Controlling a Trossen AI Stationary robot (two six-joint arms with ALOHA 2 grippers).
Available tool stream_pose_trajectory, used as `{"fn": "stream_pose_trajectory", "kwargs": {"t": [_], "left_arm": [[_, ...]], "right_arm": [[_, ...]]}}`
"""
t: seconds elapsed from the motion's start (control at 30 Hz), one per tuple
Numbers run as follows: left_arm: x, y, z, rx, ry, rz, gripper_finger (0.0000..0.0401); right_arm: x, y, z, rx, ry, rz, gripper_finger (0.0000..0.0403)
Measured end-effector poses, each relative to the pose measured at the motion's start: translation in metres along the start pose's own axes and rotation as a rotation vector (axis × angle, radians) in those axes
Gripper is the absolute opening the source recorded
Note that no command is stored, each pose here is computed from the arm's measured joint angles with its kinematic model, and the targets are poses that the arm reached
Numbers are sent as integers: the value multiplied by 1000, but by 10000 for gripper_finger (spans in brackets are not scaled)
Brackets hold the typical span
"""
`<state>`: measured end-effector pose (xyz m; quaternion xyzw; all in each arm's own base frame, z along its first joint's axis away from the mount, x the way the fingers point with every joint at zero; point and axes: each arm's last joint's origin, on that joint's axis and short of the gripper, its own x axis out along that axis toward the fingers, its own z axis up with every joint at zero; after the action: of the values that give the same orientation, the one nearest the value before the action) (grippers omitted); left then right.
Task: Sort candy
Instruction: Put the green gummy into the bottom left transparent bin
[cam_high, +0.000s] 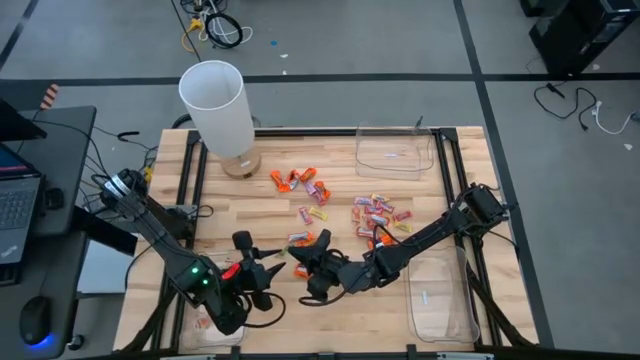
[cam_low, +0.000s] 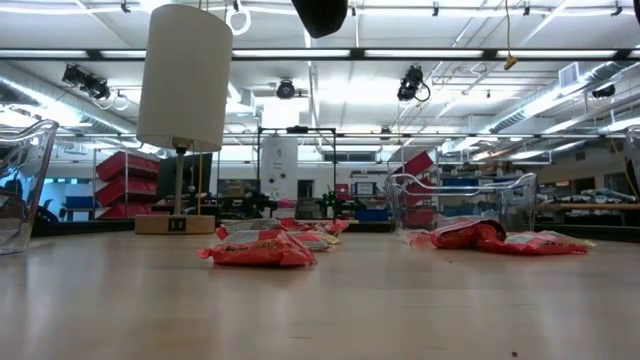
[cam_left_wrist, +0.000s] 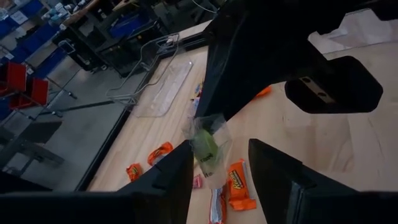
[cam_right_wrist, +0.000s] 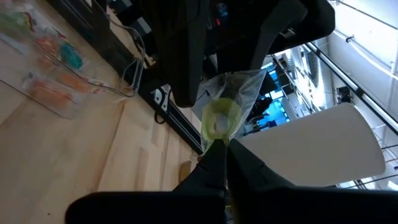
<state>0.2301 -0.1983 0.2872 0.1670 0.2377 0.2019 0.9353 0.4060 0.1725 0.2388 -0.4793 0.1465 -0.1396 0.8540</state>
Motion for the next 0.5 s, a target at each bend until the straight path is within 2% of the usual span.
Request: {"fn": "stream_pose_trajectory", "kwargs": {"t": [0.13, 0.23, 0.33, 0.5], "left_arm": [[0, 0, 0, 9, 1, 0, 149], [0, 0, -1, 28, 8, -7, 129], [0, -1, -1, 43, 24, -38, 96], [0, -1, -2, 47, 28, -40, 27]], "right_arm": [[0, 0, 0, -2, 2, 2, 0], [0, 2, -2, -21, 15, 12, 0], [0, 4, -3, -37, 33, 23, 0], [-2, 5, -2, 3, 32, 23, 10]]}}
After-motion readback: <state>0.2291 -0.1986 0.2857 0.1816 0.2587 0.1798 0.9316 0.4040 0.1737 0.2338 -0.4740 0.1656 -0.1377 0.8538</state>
